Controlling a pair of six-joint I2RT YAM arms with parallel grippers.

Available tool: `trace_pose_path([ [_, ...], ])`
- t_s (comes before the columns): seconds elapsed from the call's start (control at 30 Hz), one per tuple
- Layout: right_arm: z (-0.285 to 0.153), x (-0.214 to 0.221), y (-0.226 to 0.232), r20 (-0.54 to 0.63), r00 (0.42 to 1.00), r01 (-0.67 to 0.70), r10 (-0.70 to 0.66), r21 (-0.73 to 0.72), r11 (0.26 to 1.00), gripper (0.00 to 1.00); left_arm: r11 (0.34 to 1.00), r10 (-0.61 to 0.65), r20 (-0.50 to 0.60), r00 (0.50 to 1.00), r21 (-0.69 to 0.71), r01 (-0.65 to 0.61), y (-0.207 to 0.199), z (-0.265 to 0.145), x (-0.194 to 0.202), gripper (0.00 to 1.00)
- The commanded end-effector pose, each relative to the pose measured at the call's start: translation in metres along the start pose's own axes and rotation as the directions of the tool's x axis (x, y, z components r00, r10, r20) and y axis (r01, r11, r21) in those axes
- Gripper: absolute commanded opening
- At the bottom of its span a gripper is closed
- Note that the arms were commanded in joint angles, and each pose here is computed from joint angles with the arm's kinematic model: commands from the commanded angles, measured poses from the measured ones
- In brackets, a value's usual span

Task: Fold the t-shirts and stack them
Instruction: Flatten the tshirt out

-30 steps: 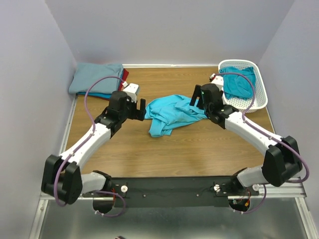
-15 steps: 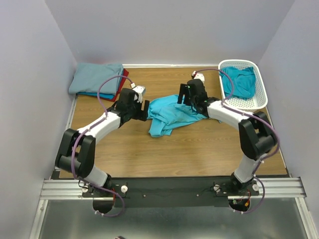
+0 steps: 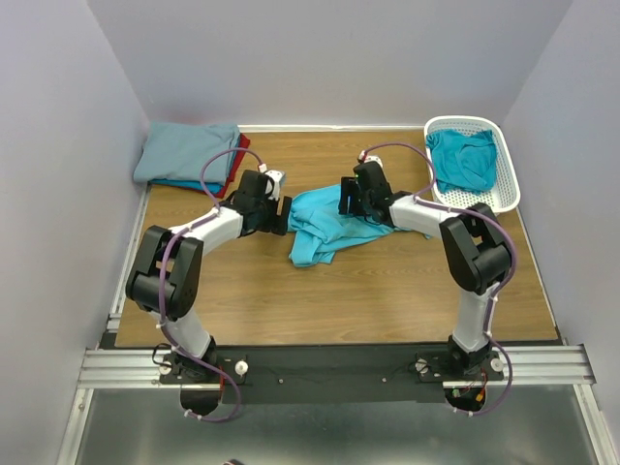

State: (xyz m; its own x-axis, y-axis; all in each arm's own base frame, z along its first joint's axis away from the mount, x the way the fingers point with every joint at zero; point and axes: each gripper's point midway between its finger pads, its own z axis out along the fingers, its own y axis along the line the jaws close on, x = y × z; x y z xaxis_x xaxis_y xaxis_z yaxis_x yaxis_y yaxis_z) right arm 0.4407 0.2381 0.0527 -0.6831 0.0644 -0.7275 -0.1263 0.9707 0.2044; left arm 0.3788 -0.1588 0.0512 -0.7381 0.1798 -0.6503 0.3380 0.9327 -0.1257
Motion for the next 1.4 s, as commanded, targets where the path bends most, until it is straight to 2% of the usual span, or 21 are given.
trace_pose_path([
  [0.0,0.011,0.000,0.004,-0.009,1.000,0.009,-0.009,-0.022,1.000,0.72,1.000,-0.003,0.008,1.000,0.010,0.003,-0.001,0.005,-0.008,0.85],
  [0.1,0.012,0.001,0.003,-0.010,1.000,0.008,-0.008,-0.015,1.000,0.67,1.000,-0.004,-0.003,1.000,0.013,0.004,-0.001,0.007,-0.004,0.78],
  [0.17,0.012,0.001,0.003,-0.010,1.000,0.007,-0.007,-0.015,1.000,0.63,1.000,-0.005,-0.001,1.000,0.020,0.005,-0.002,0.008,-0.005,0.77],
  [0.57,0.007,0.000,0.003,-0.009,1.000,-0.001,0.001,-0.024,1.000,0.59,0.997,-0.018,-0.010,1.000,0.080,0.018,-0.012,0.019,-0.004,0.68],
  [0.73,0.007,0.004,0.009,-0.024,1.000,-0.008,0.007,-0.051,0.999,0.56,0.994,-0.012,-0.008,1.000,0.107,0.013,-0.017,0.023,-0.007,0.57],
  [0.8,0.005,0.009,0.009,-0.037,0.999,-0.013,0.010,-0.058,0.998,0.51,0.993,-0.011,-0.013,1.000,0.122,0.013,-0.019,0.025,-0.006,0.43],
  [0.87,0.001,0.008,0.008,-0.034,0.999,-0.018,0.016,-0.060,0.998,0.48,0.990,-0.011,-0.018,1.000,0.139,0.014,-0.022,0.025,-0.004,0.36],
  [0.9,-0.001,0.009,0.009,-0.034,0.999,-0.019,0.017,-0.061,0.998,0.43,0.989,-0.015,-0.016,1.000,0.148,0.017,-0.023,0.026,-0.005,0.25],
  [1.0,-0.008,0.003,0.012,-0.022,1.000,-0.022,0.020,-0.077,0.997,0.31,0.984,-0.017,-0.023,1.000,0.177,0.020,-0.028,0.026,-0.003,0.13],
  [1.13,-0.021,-0.009,0.017,0.006,1.000,-0.020,0.021,-0.105,0.994,0.13,0.992,-0.010,-0.017,1.000,0.128,0.012,-0.020,0.022,-0.008,0.00],
  [1.23,-0.036,-0.024,0.019,0.049,0.999,-0.019,0.024,-0.114,0.993,0.03,0.998,0.013,0.046,0.999,0.057,-0.016,-0.010,0.003,-0.031,0.00],
  [1.37,-0.059,-0.044,0.018,0.104,0.994,-0.010,0.021,-0.107,0.994,0.00,0.986,0.062,0.202,0.977,-0.167,-0.028,0.024,-0.050,-0.074,0.00],
])
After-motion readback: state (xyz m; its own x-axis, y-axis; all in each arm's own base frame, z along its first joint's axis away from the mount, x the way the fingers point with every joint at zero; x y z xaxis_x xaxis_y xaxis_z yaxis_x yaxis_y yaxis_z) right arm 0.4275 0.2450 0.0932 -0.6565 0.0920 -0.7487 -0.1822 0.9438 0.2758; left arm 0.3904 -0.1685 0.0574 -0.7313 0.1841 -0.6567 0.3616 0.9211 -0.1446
